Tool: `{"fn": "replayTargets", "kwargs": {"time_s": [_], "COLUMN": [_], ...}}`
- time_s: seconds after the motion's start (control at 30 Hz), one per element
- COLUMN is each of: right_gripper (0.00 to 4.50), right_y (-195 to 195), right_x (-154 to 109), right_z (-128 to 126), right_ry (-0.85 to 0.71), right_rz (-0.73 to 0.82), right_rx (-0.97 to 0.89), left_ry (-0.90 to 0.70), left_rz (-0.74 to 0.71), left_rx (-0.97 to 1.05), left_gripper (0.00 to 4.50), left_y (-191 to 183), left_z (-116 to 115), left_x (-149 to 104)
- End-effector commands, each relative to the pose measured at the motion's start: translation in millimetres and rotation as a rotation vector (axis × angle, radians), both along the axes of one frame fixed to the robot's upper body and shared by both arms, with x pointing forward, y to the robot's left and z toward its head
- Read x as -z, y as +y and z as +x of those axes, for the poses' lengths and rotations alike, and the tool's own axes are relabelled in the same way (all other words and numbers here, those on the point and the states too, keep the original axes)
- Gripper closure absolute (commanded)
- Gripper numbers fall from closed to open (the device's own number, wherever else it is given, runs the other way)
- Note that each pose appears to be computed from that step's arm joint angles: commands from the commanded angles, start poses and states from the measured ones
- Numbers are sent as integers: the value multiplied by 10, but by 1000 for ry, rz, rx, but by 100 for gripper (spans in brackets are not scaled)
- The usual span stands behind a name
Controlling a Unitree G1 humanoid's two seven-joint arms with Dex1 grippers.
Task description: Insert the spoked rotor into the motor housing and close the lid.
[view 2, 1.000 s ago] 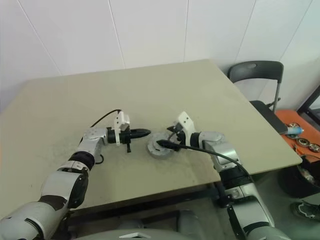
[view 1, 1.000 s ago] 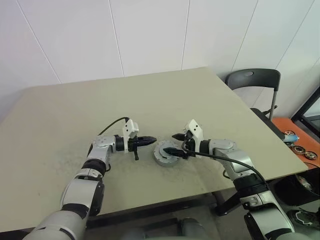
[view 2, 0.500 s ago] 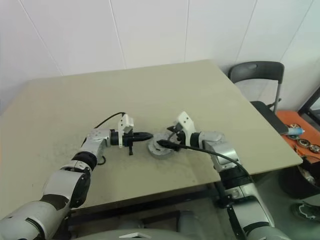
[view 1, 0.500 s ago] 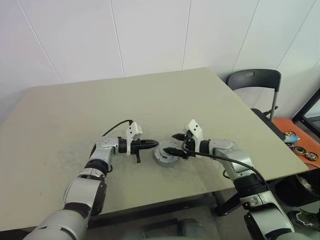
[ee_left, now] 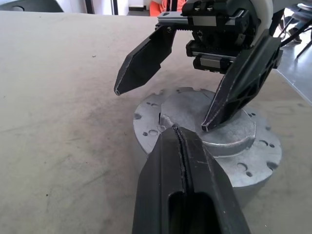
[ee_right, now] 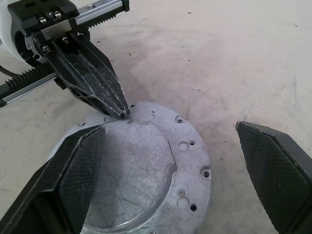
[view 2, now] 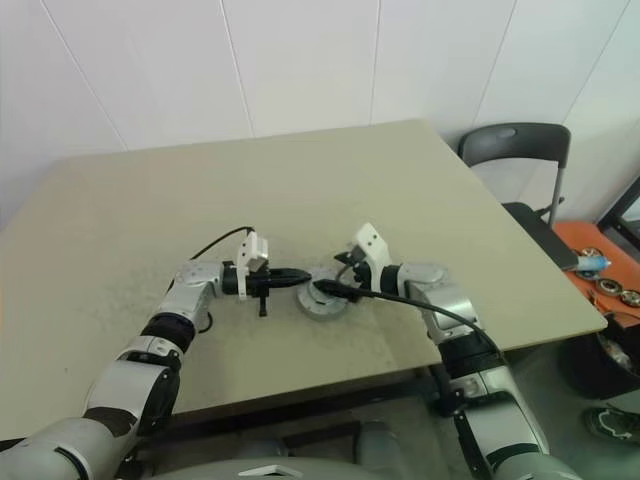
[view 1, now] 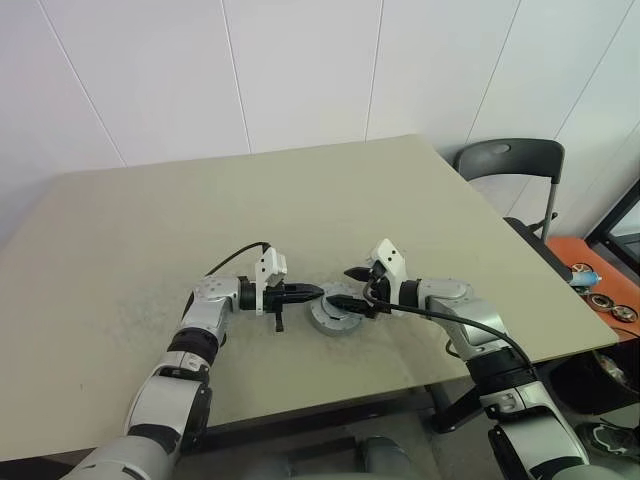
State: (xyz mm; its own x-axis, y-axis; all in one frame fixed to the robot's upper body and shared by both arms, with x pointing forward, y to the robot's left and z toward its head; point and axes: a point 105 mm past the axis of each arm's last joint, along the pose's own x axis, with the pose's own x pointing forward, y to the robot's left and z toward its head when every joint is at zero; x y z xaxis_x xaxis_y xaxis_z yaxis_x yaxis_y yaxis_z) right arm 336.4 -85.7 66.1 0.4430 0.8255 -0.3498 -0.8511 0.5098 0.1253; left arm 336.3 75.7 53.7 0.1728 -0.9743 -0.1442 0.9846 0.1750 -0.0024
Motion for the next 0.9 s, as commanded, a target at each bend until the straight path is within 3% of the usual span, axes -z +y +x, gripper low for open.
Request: {"fn": "replayTargets", "kwargs": {"time_s": [0.03,0.23,0.5,0.77,0.9], "right_gripper": [1,1,1,1,1], "right_y": [-33,-182,-422,-277,-143], "right_x": [-239,-392,-190,-43,-94], "right_z": [61,51,-101,-410,-398], "right_ry": [-58,10,235,643,717], "right_rz": [37,125,155,398,507], "right_rx": [-2,24,90,119,144], "left_ry": [-16,8,8,13,15], "left_rz": [30,65,83,84,88], "left_rx": [14,-15,-23,-27,-34], "left_gripper": [450,450,450,450,450], "left_y": [-1,91,103,63,80], "left_z": [6,41,46,25,13], "left_x": [1,104,162,217,247]}}
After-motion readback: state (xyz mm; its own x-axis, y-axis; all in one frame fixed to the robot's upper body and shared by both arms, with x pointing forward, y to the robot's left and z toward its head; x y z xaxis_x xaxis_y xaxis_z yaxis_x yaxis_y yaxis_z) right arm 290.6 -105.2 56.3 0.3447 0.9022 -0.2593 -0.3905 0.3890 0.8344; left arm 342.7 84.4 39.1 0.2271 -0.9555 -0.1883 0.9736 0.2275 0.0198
